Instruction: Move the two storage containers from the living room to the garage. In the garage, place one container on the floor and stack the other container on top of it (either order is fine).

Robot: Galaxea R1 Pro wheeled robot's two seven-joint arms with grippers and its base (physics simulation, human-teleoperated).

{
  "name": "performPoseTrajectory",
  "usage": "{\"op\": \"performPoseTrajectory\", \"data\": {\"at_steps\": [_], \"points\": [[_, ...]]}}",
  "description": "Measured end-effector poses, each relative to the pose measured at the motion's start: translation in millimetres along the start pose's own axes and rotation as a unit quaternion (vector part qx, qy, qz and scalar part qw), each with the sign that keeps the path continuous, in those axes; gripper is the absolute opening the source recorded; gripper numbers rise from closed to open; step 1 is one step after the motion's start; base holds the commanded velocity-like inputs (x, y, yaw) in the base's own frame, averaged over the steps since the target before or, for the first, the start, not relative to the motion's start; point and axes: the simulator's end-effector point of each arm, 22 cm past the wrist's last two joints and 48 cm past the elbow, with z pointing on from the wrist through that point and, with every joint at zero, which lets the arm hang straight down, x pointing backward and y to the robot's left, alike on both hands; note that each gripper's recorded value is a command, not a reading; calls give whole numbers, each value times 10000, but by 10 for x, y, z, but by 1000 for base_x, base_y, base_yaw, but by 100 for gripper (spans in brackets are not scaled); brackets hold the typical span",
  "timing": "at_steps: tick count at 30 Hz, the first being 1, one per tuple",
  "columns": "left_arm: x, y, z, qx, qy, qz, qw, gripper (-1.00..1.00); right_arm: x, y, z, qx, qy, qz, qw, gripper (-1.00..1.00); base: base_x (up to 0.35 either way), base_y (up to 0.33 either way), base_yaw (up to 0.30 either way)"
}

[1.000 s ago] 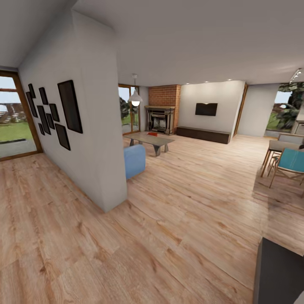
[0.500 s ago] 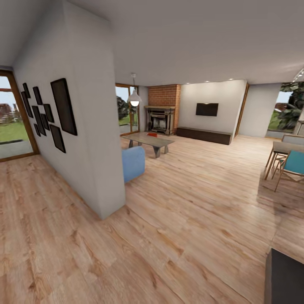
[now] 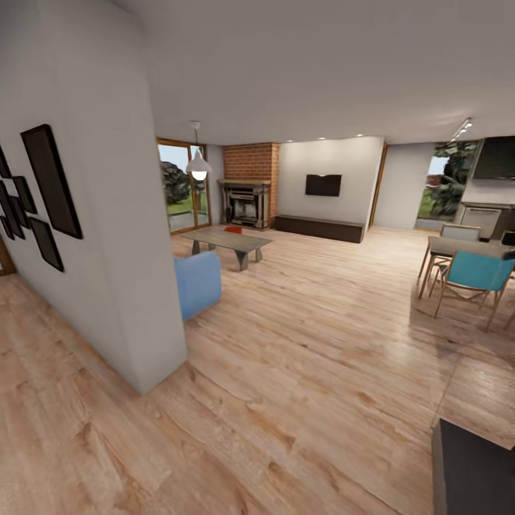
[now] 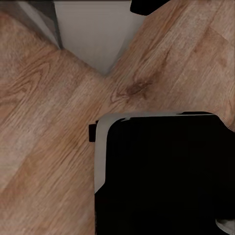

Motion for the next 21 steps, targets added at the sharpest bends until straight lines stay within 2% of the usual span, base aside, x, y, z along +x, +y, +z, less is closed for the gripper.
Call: {"op": "performPoseTrajectory", "data": {"at_steps": [21], "points": [[-1,0,0,0,-1,0,10000,100,-1,18,0,-17,-2,-6,10000,100,329,0,-248]]}}
